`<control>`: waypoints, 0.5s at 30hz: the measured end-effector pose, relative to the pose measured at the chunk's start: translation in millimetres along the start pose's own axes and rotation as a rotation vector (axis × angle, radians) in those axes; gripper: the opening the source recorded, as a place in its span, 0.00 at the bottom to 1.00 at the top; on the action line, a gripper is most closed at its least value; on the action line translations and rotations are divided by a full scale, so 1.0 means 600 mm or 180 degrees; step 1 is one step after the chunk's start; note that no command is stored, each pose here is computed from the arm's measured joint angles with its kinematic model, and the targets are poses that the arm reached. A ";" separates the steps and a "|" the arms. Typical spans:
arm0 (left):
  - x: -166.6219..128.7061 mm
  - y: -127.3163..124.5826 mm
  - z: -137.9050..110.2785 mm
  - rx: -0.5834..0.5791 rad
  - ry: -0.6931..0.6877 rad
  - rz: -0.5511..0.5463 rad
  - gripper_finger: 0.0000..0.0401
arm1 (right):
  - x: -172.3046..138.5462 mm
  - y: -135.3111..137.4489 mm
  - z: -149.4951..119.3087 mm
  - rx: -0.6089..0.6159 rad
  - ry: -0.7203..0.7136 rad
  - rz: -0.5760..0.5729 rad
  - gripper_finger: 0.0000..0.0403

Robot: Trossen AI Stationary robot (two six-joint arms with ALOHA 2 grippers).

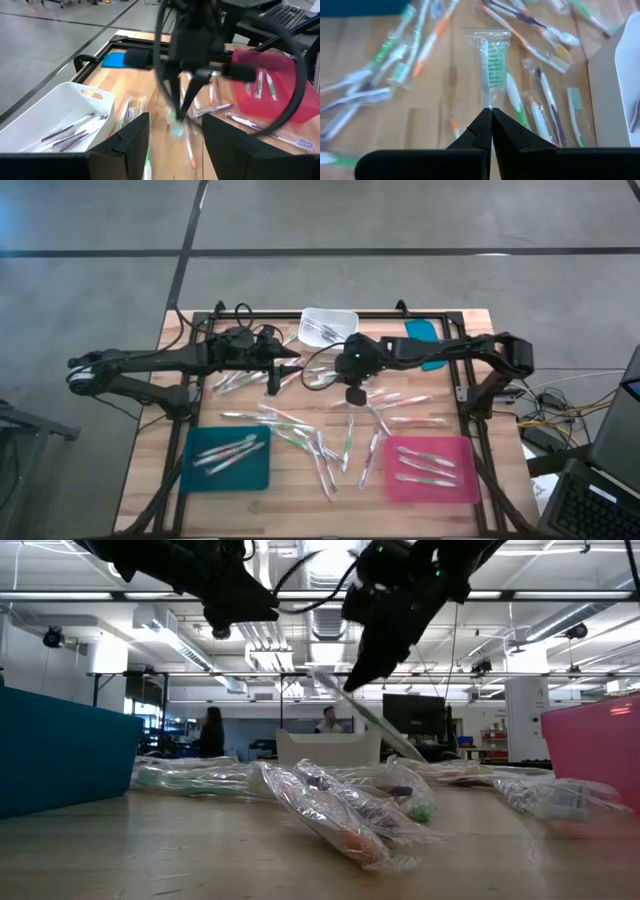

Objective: Pick & Place Toothbrushes
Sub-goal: Put the green toothbrush into the pink bin

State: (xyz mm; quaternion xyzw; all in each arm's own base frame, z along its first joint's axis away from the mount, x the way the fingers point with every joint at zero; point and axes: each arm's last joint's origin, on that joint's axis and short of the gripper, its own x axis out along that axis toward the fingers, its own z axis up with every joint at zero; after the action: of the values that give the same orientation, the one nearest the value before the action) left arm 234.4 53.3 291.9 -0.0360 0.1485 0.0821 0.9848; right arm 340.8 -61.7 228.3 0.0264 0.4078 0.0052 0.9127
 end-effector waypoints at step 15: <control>0.000 0.000 0.000 0.0001 0.0004 0.0000 0.46 | -0.070 0.057 0.008 -0.0009 -0.0068 0.0181 0.02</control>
State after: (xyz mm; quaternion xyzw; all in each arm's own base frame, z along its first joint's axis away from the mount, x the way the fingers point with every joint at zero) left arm 234.6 53.4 291.7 -0.0359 0.1491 0.0820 0.9848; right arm 316.9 -28.8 264.7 0.0367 0.3971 0.0314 0.9165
